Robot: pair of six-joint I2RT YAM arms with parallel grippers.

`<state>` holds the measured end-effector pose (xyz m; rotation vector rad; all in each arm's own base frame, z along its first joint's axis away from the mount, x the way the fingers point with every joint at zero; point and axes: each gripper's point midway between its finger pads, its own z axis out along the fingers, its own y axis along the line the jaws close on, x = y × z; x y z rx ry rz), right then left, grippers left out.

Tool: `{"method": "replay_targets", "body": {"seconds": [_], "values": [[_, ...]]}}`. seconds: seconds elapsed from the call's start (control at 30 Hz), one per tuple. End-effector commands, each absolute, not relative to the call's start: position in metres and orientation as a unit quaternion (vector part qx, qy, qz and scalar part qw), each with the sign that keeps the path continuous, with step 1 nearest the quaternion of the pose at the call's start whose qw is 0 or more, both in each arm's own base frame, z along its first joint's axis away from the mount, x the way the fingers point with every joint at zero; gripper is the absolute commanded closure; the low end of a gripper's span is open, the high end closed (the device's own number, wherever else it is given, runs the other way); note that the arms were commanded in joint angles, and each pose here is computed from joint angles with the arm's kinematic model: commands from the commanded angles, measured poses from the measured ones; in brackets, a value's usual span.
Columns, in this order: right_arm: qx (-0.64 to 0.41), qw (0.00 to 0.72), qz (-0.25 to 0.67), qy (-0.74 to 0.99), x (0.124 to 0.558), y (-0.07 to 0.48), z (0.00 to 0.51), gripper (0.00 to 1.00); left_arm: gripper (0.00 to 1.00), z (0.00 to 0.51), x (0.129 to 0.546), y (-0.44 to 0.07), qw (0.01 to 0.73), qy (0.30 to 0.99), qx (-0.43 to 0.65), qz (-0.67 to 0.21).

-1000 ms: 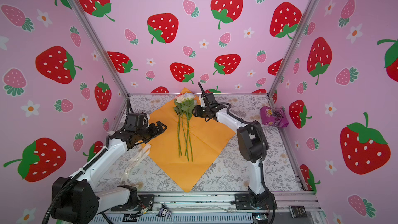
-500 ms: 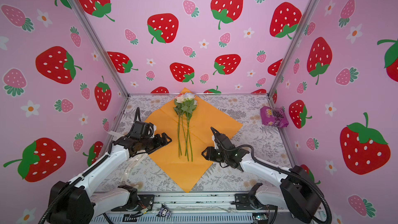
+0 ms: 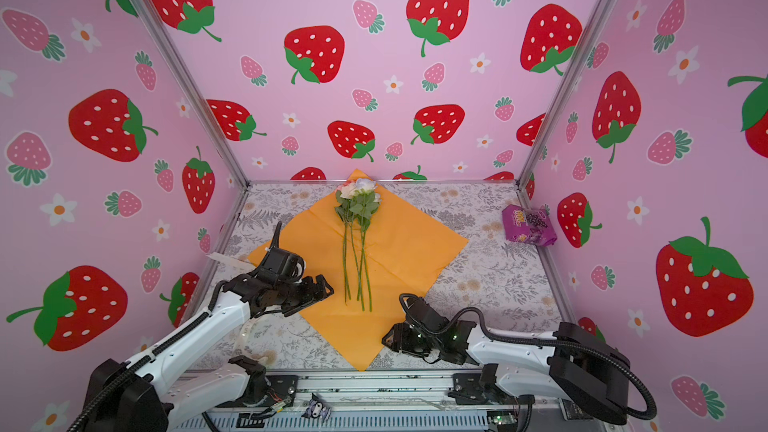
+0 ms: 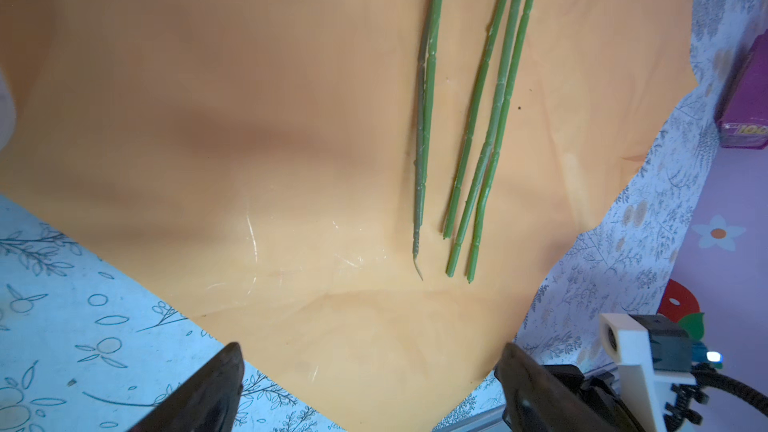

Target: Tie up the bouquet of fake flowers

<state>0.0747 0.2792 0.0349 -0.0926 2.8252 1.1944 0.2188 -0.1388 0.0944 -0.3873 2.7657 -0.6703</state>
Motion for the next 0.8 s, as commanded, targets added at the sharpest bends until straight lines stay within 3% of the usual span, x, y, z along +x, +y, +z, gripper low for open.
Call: {"method": "replay_targets", "body": {"seconds": [0.0, 0.17, 0.5, 0.77], "values": [[-0.022, 0.053, 0.423, 0.904, 0.083, 0.296, 0.043, 0.41, 0.03, 0.087, 0.211, -0.132, 0.128, 0.956, -0.148, -0.216], [-0.036, 0.069, 0.444, 0.893, 0.100, 0.317, 0.042, 0.40, 0.03, 0.090, 0.214, -0.132, 0.132, 0.959, -0.140, -0.209], [-0.056, 0.154, 0.504, 0.848, 0.151, 0.353, 0.096, 0.38, 0.02, 0.123, 0.230, -0.115, 0.204, 0.954, -0.132, -0.177], [-0.057, 0.174, 0.503, 0.845, 0.192, 0.357, 0.092, 0.38, 0.06, 0.120, 0.238, -0.122, 0.208, 0.952, -0.124, -0.188]]}}
